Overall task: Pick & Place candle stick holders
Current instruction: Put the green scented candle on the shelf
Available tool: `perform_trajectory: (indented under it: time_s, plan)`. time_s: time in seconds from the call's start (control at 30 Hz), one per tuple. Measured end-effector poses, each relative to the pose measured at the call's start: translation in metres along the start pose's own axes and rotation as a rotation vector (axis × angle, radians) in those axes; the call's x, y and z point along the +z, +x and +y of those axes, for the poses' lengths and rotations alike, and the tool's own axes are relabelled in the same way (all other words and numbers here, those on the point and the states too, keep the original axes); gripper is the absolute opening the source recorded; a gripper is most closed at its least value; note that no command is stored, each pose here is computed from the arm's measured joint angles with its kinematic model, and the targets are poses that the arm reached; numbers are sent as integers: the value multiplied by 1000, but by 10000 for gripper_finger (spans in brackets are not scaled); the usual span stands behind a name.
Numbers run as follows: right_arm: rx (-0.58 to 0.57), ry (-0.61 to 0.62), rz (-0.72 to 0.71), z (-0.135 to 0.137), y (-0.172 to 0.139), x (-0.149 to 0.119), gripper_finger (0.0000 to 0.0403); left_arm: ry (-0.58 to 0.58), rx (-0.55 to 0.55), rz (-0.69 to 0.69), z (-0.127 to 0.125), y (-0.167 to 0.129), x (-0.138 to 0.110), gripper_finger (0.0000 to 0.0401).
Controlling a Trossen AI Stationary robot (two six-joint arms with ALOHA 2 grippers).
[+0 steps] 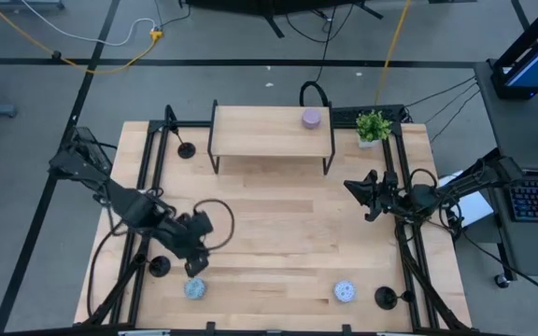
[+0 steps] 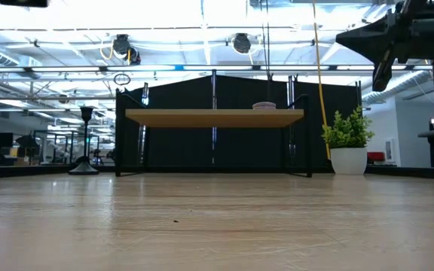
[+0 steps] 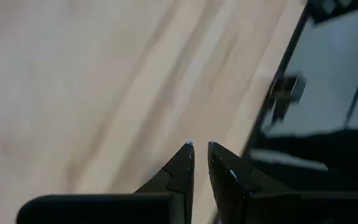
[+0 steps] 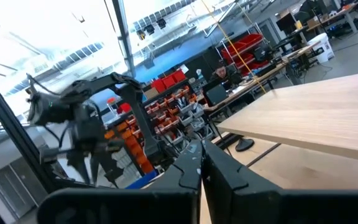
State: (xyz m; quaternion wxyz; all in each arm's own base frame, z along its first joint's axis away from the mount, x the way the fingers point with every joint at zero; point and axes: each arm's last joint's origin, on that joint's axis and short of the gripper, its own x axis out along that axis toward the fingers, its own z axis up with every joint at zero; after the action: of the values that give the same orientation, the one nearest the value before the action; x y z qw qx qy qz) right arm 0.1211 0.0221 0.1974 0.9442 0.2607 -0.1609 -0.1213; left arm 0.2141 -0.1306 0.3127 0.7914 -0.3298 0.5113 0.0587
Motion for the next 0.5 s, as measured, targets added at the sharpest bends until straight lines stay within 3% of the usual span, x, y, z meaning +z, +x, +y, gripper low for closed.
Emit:
perform_trajectory:
  time_s: [0.17,0.5]
  plan:
    - [0,0,0,0,0,0,1,-104,42,178,-3,21,-7,51]
    - [-2,-21,7,0,0,-1,1,-84,82,215,-13,41,-22,51]
